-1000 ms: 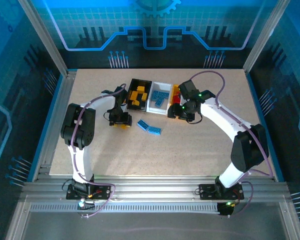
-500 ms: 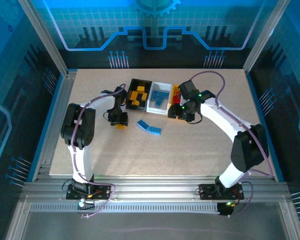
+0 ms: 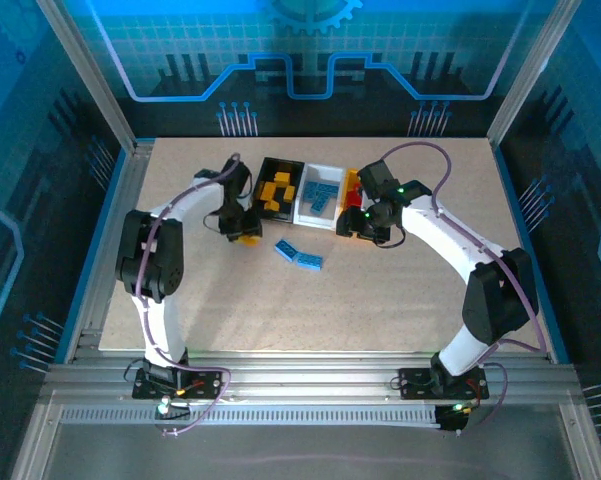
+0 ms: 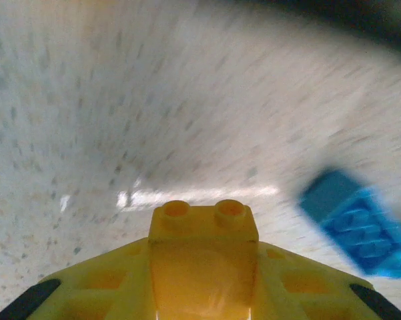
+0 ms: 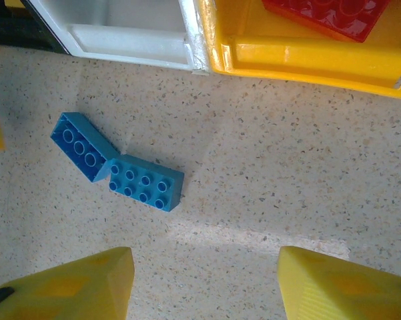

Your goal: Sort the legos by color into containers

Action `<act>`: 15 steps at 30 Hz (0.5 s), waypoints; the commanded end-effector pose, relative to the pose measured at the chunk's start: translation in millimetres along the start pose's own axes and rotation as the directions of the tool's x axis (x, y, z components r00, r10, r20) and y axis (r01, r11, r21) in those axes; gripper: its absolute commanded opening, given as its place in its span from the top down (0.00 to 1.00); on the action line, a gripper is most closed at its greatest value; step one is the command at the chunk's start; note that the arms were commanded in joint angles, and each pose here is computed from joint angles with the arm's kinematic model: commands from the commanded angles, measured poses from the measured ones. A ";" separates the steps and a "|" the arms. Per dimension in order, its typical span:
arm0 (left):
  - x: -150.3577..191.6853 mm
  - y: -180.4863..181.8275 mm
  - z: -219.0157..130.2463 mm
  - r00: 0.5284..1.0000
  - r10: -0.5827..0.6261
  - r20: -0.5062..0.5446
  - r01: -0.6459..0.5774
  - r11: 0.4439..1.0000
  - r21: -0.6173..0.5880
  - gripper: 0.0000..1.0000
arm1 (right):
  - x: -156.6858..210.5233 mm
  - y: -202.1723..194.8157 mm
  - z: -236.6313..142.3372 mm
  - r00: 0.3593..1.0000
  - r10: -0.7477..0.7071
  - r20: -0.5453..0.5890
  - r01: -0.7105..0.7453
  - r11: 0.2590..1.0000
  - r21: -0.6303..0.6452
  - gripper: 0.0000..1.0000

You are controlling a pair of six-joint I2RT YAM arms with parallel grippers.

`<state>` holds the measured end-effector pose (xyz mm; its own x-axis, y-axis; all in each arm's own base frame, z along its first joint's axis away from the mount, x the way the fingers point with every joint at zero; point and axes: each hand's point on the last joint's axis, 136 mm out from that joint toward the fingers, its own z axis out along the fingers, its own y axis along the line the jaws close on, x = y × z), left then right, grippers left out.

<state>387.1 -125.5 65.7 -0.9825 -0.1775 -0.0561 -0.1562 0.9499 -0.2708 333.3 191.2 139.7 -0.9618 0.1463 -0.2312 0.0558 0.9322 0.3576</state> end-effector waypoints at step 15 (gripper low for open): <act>-124.1 -80.4 -22.7 0.986 -0.097 0.132 0.074 0.983 0.169 0.64 | 21.1 -17.4 -21.3 0.999 -0.043 -0.006 0.043 0.999 0.020 0.38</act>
<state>528.9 -167.6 127.4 -0.9278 -0.2916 -0.2328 -0.1664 0.8817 -0.4414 317.7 179.9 144.1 -0.9631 0.1175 -0.2422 0.0286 0.9393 0.3420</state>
